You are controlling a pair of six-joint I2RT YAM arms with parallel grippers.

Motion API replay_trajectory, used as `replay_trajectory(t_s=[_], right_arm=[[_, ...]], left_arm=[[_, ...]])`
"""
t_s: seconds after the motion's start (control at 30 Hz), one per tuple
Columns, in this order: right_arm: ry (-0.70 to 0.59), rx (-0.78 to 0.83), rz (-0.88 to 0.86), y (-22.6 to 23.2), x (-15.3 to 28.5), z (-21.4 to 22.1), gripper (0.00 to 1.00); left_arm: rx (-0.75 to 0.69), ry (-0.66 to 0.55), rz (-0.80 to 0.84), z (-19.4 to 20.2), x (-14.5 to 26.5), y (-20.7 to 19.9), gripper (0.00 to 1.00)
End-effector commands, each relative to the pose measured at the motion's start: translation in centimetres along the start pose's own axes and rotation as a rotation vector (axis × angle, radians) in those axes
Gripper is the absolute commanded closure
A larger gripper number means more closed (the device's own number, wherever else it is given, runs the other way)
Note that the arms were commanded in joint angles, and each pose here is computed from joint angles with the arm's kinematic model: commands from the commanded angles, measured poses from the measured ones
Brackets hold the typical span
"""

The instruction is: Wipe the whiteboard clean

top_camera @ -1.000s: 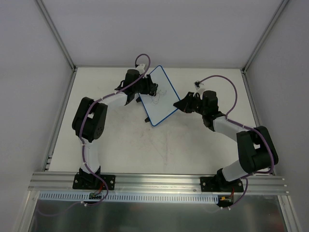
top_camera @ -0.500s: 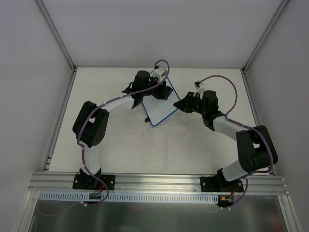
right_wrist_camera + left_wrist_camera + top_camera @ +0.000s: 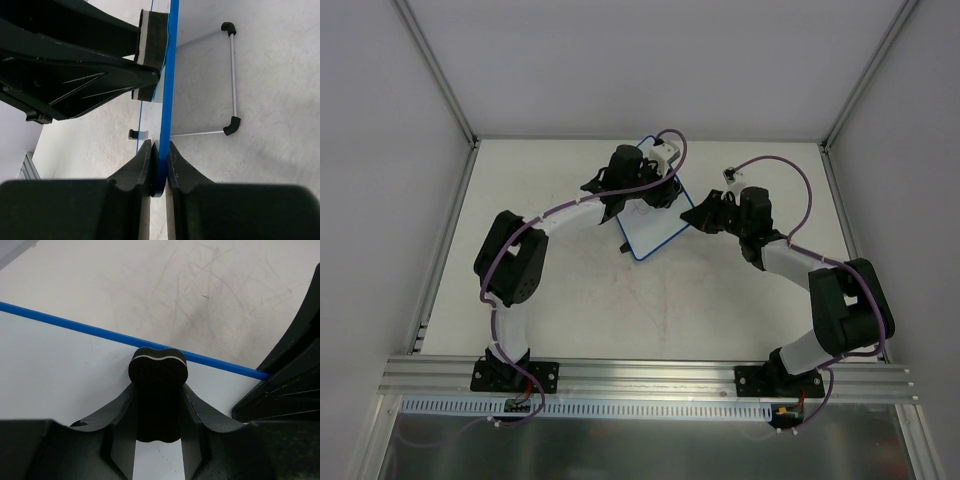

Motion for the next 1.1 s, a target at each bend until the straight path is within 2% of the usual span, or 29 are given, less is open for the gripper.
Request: replay_trajectory(t_s=[0.0,0.07,0.17,0.37,0.5,0.67,0.87,0.93,1.07], right_arm=[[0.131,0.092,-0.128,1.4,-0.5,2.5,1.00],[0.130,0.096,-0.129,1.4,-0.5,2.5,1.00],[0.129,0.095,-0.127,1.4,-0.5,2.5,1.00],[0.127,0.093,-0.132,1.5,-0.4,2.5,1.00],[0.124,0.092,-0.136,1.6,-0.4,2.4,1.00],[0.123,0.089,-0.135,1.5,-0.4,2.4,1.00],[0.123,0.083,-0.137,1.4,-0.4,2.4,1.00],[0.122,0.083,-0.141,1.5,-0.4,2.3,1.00],[0.123,0.075,-0.147,1.5,-0.4,2.3,1.00]], left_arm=[[0.040,0.028,-0.034,0.0,-1.7,-0.8,1.00],[0.071,0.058,-0.125,0.6,-1.9,1.0,1.00],[0.200,0.076,-0.202,1.5,-1.3,3.2,1.00],[0.518,0.081,-0.288,4.1,0.7,8.2,1.00],[0.620,0.089,-0.350,5.7,1.8,10.1,1.00],[0.690,0.099,-0.422,7.2,3.0,11.2,1.00],[0.748,0.114,-0.389,8.0,3.2,11.1,1.00],[0.750,0.119,-0.372,8.1,3.2,10.8,1.00],[0.710,0.065,-0.214,7.0,2.2,9.6,1.00]])
Point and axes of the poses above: each gripper's point midway between its finger pads, its own x axis back along the fingers, its own y axis along the line the jaws close on, z = x × y, the point moved 7 cm from there along x, back along the fingers, and after that the axes turned 1 degree about x, right-handed, at the moved point
